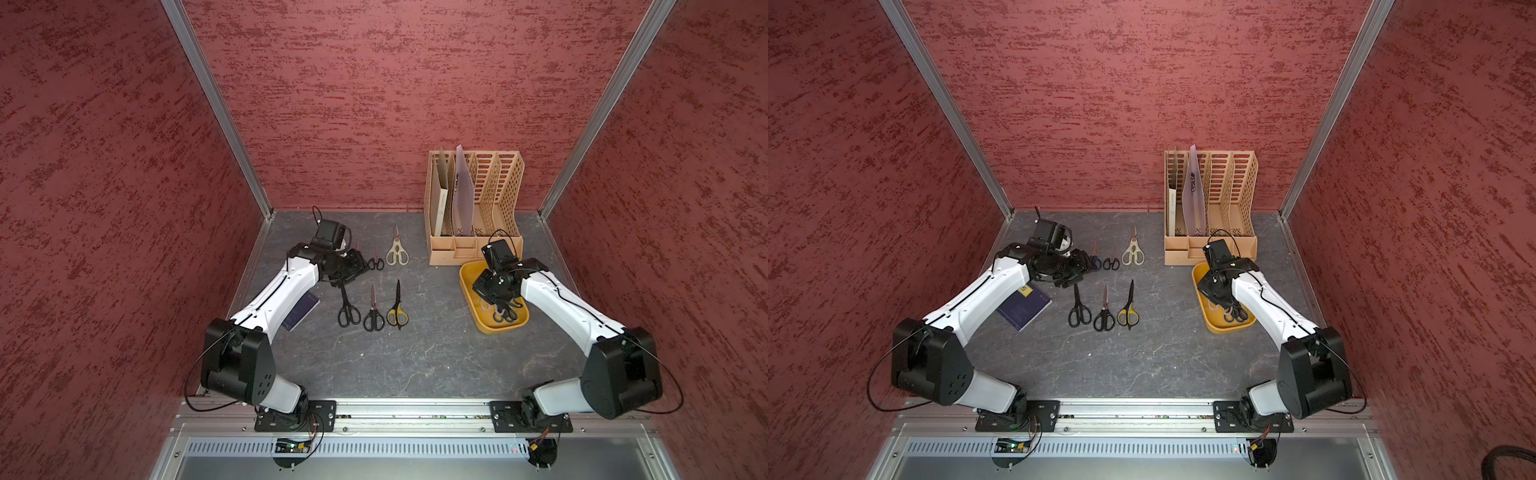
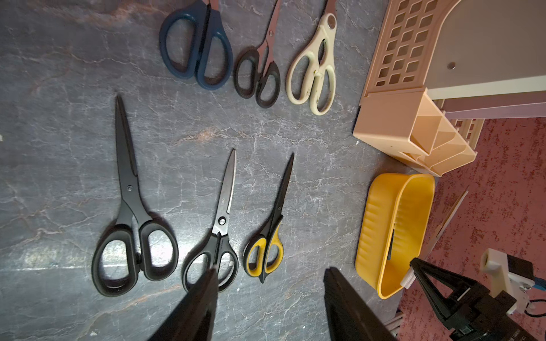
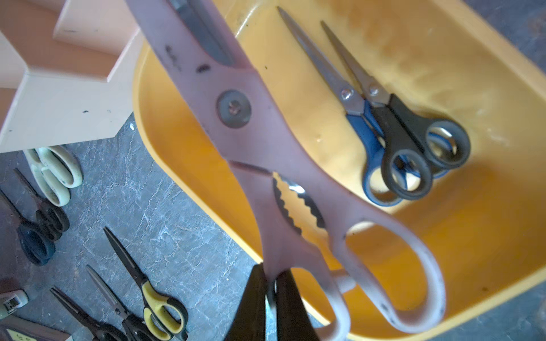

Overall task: Take the scissors out of the storage box
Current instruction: Place the scissors at the center of the board.

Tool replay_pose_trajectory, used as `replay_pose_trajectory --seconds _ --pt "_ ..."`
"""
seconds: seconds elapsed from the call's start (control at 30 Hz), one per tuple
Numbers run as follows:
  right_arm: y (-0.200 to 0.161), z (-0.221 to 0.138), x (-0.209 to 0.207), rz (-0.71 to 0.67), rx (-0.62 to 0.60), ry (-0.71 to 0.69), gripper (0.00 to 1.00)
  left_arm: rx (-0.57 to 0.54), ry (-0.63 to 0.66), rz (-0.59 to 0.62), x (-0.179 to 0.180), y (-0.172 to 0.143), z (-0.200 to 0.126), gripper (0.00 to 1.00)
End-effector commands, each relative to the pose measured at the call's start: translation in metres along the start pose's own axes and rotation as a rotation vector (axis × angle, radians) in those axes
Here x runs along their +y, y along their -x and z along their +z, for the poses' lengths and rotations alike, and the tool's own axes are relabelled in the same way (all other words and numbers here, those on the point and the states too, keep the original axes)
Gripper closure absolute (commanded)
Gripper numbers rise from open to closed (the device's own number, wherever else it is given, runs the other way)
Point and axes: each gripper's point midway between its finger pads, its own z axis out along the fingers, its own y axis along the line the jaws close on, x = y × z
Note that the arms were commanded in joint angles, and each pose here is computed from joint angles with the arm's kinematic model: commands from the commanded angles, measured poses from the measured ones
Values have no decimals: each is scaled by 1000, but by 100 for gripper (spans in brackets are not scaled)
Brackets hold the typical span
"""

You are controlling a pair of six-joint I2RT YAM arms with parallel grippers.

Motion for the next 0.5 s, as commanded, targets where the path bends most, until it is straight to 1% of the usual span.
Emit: replay_pose_trajectory --seconds 0.0,0.1,0.2,0.3,0.33,0.47 --pt "-3 -26 16 -2 14 72 100 -8 -39 1 1 7 3 39" --pt "-24 -37 37 -58 54 106 100 -16 -48 -16 5 12 3 39" --pt "-51 -37 60 -102 103 132 100 -20 -54 -30 11 15 2 39" --pt "-75 -34 79 -129 122 162 100 -18 -59 -54 18 16 -1 39" --pt "-84 -24 84 -137 136 145 100 -18 -59 -62 22 16 -2 39" --pt "-109 -2 99 -135 163 135 100 -34 -54 -75 30 16 -9 39"
